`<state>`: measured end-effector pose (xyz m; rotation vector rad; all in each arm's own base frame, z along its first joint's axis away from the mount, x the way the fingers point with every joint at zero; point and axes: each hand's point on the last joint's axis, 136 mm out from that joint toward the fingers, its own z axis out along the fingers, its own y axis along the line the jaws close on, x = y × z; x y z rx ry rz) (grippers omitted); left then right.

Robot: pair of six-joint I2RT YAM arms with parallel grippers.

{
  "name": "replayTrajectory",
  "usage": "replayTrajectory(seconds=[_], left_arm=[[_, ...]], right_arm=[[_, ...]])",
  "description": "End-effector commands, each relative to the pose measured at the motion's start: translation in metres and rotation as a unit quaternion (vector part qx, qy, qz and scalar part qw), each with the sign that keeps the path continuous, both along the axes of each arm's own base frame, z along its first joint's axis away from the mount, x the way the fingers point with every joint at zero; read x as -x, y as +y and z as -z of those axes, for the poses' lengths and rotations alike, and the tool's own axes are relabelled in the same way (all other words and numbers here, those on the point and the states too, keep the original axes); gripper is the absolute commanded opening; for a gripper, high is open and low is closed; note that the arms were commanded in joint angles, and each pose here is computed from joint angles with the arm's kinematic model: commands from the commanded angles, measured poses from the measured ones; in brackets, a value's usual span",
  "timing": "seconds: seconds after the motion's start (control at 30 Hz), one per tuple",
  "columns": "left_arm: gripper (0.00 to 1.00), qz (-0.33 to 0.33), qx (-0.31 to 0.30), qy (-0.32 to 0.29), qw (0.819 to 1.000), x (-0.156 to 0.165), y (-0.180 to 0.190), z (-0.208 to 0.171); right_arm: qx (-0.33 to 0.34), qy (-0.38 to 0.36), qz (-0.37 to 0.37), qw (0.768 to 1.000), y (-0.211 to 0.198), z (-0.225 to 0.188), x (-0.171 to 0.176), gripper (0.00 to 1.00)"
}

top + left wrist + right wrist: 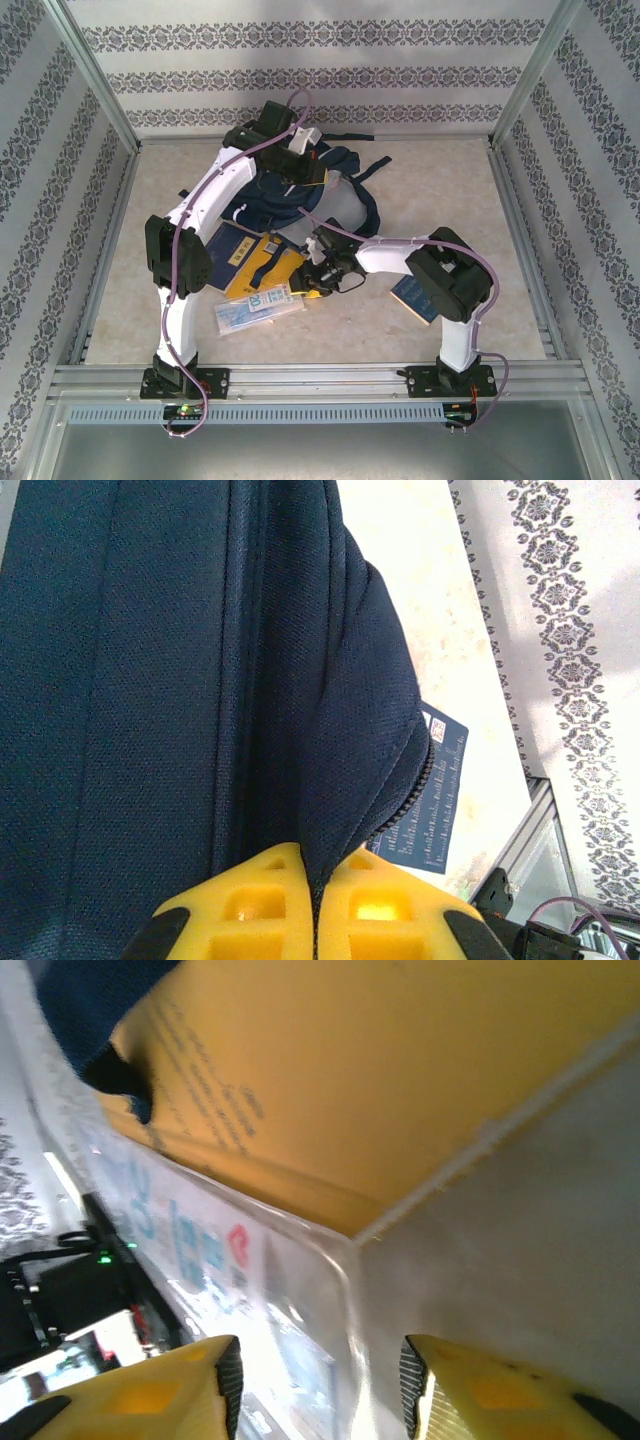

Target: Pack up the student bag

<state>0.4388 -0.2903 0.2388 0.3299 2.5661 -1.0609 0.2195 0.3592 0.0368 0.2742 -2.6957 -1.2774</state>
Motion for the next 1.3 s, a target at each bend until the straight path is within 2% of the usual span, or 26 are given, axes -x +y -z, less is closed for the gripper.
replayTrajectory(seconds=[0.0, 0.13, 0.33, 0.63, 0.83, 0.97, 1.07, 1.27], left_arm=[[0.00, -0.015, 0.015, -0.024, 0.999, -0.019, 0.010, -0.007], [0.00, -0.016, 0.017, -0.023, 0.999, -0.019, 0.011, -0.008], [0.00, -0.015, 0.021, -0.026, 0.999, -0.019, 0.011, -0.011], [0.00, -0.017, 0.019, -0.060, 0.998, -0.015, 0.017, -0.038], [0.00, -0.016, 0.014, -0.073, 0.997, -0.009, 0.022, -0.046], [0.00, -0.017, 0.018, -0.089, 0.996, -0.004, 0.025, -0.059], [0.00, -0.016, 0.019, -0.104, 0.994, 0.000, 0.027, -0.071], [0.00, -0.017, 0.027, -0.125, 0.992, 0.006, 0.029, -0.090]], right_arm=[[-0.067, 0.040, -0.014, 0.997, 0.020, -0.004, 0.011, 0.41], [-0.084, 0.057, -0.003, 0.995, 0.021, 0.000, 0.012, 0.26], [-0.084, 0.044, 0.005, 0.995, 0.013, -0.007, 0.016, 0.00], [-0.093, -0.050, 0.046, 0.993, -0.025, -0.068, 0.013, 0.00], [-0.133, -0.100, 0.084, 0.982, -0.055, -0.120, 0.007, 0.00], [-0.158, -0.133, 0.139, 0.969, -0.090, -0.160, -0.005, 0.00], [-0.149, -0.157, 0.188, 0.958, -0.126, -0.179, -0.012, 0.00], [-0.140, -0.167, 0.302, 0.928, -0.191, -0.189, -0.035, 0.00]])
